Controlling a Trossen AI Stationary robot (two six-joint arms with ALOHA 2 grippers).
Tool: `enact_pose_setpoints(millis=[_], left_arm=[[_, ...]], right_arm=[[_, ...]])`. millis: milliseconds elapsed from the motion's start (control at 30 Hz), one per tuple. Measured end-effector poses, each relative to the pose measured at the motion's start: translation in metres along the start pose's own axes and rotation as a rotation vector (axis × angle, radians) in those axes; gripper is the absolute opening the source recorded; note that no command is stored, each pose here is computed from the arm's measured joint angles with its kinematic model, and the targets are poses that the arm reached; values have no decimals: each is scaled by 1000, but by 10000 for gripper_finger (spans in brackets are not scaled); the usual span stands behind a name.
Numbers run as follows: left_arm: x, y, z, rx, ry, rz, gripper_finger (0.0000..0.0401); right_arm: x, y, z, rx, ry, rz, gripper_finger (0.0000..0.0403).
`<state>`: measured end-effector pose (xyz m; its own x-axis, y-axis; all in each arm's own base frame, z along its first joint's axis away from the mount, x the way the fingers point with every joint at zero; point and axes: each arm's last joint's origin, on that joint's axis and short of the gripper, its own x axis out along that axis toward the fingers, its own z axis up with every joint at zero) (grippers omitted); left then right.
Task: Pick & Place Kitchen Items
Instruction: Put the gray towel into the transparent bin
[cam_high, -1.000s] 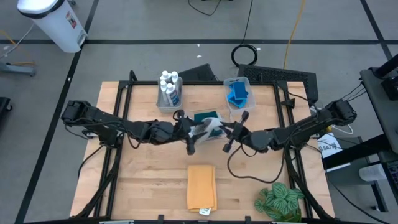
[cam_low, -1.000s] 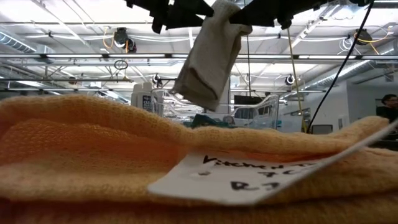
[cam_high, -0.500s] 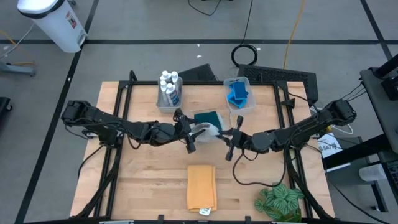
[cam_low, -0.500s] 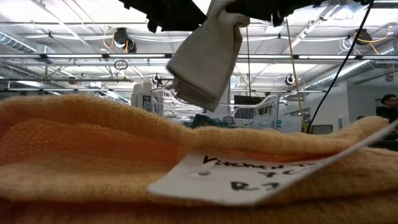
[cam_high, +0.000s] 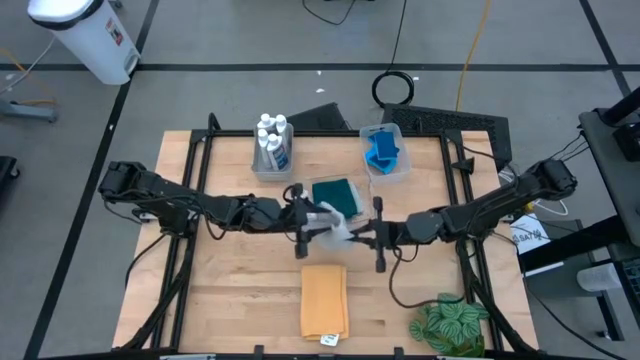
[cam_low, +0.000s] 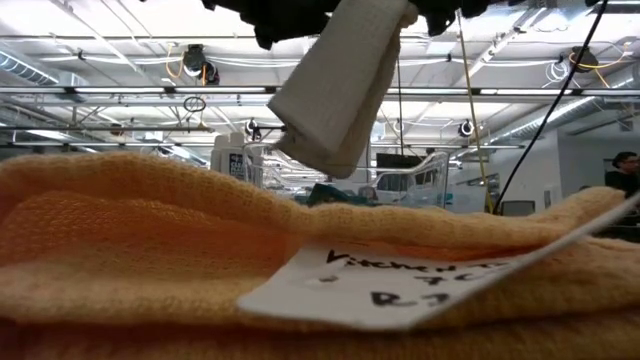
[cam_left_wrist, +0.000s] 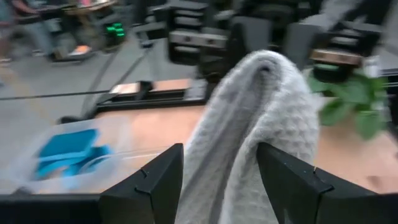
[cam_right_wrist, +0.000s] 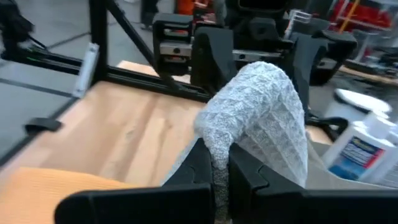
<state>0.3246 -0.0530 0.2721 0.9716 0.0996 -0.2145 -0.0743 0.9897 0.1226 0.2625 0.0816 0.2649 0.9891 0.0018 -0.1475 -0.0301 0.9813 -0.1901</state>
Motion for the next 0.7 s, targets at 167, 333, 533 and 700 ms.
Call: enact_pose_setpoints(millis=[167,333,533,700], left_arm=[[0,-4,3,-19,-39,-136,209],[-1,-6,8,-83,-78,-237,209],[1,2,6,-157,-58,-236,209],[1,18,16,-240,43,-215,209]], right_arm=[[-14,-6,8,69,22,60,0],[-17,-13,23,98,109,60,0],[-13,-16,25,59,216,60,0],[-2,-11,19,58,297,125,0]])
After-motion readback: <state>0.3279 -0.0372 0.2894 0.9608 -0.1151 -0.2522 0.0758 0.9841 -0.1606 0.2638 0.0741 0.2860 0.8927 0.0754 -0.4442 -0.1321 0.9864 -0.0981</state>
